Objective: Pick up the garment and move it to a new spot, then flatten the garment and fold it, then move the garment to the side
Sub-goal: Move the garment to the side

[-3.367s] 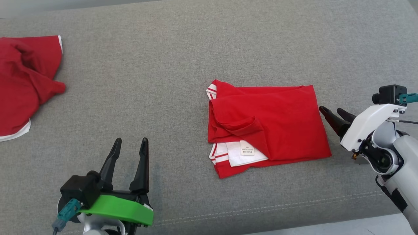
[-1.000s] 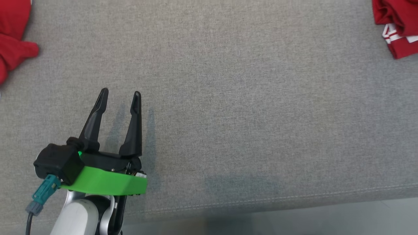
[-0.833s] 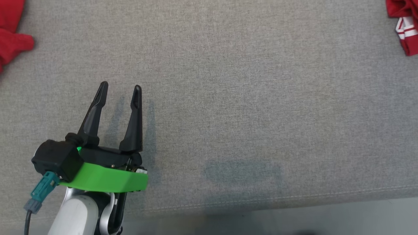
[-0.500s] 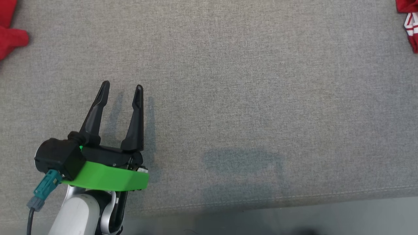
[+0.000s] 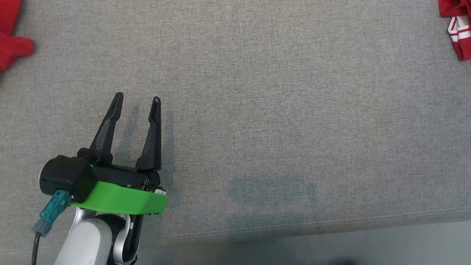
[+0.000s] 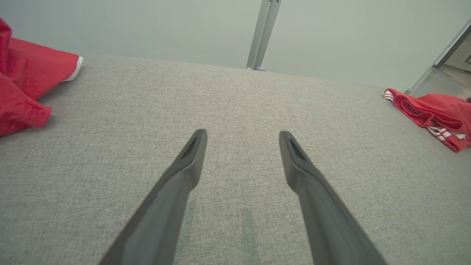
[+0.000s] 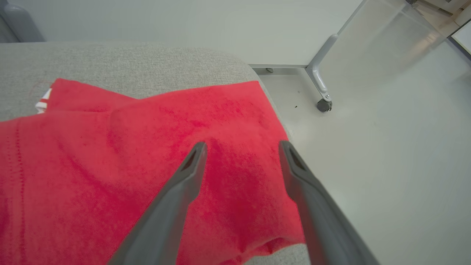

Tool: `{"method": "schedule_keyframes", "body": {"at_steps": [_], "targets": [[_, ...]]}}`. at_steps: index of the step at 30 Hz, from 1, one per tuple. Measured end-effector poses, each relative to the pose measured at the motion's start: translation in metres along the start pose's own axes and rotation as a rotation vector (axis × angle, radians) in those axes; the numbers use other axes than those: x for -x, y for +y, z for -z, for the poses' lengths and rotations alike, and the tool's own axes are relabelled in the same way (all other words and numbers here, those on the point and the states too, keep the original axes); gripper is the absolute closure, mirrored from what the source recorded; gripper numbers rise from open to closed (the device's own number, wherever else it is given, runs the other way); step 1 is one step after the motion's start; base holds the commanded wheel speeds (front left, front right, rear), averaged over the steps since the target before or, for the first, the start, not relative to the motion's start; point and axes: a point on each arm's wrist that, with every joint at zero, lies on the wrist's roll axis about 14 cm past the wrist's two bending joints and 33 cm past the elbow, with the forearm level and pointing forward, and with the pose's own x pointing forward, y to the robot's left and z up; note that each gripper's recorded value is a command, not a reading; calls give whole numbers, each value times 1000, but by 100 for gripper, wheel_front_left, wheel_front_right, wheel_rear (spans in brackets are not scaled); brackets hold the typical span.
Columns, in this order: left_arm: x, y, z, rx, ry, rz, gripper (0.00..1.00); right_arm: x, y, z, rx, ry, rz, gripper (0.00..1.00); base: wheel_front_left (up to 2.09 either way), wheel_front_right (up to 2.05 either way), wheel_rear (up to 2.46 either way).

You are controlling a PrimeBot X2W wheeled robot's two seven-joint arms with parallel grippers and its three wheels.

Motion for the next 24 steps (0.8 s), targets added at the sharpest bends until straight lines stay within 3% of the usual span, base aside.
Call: {"method": "schedule_keyframes", "body": {"at_steps": [5,10,24], "targets": [[0,-2,-2,-2,-4,6,0,3,-14,-1,14,-17,34,0,0,0,0],[0,-4,-3,-4,-7,12,0,8,-3,-7,-15,-56,17,0,0,0,0],[-8,-32,-44,-39,-140,91,0,57,39,-101,-173,-440,-113,0,0,0,0]]}}
